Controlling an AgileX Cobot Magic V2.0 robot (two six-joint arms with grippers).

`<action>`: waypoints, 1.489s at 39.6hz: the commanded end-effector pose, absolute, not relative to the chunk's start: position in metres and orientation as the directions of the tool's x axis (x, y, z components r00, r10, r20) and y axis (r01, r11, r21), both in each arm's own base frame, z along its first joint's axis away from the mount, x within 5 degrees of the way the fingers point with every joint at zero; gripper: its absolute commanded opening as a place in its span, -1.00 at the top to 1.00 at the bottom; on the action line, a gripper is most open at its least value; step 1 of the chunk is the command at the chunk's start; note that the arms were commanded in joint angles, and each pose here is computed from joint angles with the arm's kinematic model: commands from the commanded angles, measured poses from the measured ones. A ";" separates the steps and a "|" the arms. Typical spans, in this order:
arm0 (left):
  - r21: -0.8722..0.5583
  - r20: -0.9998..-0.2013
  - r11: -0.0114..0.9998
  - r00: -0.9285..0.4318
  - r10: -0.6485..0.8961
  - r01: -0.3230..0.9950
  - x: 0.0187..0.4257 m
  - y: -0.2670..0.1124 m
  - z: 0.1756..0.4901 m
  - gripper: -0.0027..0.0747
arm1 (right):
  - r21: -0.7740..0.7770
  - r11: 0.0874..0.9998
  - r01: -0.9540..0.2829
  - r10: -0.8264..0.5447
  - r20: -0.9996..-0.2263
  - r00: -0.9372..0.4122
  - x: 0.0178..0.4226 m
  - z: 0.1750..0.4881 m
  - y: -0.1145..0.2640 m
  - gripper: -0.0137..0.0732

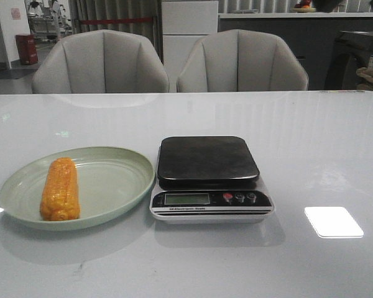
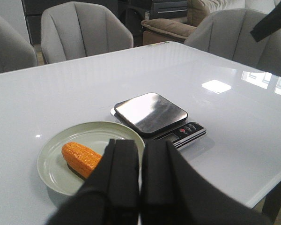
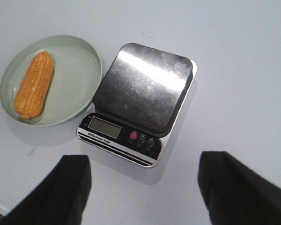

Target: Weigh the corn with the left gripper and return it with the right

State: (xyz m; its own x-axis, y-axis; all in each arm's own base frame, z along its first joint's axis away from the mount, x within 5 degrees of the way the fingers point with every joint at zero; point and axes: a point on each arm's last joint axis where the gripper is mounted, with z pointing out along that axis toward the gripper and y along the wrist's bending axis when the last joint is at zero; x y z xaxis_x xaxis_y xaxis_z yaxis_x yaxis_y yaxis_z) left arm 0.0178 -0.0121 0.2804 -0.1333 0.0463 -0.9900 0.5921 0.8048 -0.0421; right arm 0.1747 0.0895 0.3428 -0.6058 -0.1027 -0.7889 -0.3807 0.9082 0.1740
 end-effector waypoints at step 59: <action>-0.043 -0.999 0.802 -0.050 -0.016 0.595 0.016 -0.011 0.295 0.64 | 0.062 0.899 -0.434 0.101 -0.992 0.069 0.050 0.267 0.024 0.28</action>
State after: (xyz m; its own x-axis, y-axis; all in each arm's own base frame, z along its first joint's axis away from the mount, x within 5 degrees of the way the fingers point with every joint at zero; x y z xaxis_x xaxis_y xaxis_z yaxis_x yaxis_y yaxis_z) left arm 0.0178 -0.0121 0.2804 -0.1333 0.0463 -0.9900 0.5921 0.8048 -0.0421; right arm 0.0506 0.0253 0.2532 -0.0206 0.0837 -0.9963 -0.4395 0.8943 0.0842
